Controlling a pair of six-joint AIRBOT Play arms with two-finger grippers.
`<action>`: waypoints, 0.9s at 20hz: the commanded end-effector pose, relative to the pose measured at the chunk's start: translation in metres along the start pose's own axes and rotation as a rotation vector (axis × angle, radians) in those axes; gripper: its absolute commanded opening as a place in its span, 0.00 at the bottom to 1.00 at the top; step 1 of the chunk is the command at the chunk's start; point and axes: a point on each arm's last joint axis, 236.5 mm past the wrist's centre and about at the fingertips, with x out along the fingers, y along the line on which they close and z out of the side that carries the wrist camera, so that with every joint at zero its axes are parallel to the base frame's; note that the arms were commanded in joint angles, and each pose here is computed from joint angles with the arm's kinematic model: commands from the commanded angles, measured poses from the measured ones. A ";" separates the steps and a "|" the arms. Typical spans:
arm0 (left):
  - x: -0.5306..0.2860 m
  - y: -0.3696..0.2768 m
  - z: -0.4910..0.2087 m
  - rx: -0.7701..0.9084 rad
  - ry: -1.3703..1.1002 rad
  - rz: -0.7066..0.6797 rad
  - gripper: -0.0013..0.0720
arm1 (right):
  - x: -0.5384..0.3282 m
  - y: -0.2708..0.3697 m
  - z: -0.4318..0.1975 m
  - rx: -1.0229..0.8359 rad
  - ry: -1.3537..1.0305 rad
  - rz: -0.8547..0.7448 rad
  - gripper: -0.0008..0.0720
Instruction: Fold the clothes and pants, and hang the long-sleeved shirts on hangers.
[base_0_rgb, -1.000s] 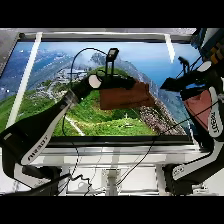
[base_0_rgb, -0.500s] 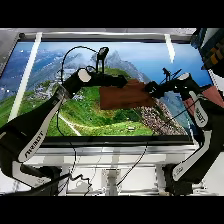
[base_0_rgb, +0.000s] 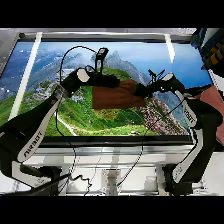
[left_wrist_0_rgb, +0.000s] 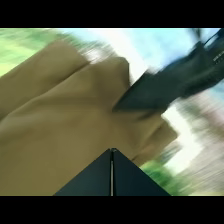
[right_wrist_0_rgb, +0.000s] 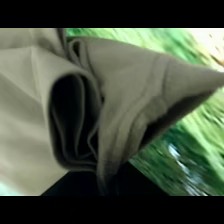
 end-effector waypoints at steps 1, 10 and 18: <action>-0.032 0.065 -0.043 0.174 0.227 0.200 0.03 | -0.031 0.041 0.024 -0.032 -0.089 0.070 0.03; -0.199 0.159 -0.043 0.046 0.305 0.588 0.03 | -0.323 0.011 0.059 0.191 -0.545 0.020 0.03; -0.216 0.148 -0.031 0.060 0.258 0.595 0.03 | -0.504 -0.150 -0.139 0.820 -0.632 -0.463 0.03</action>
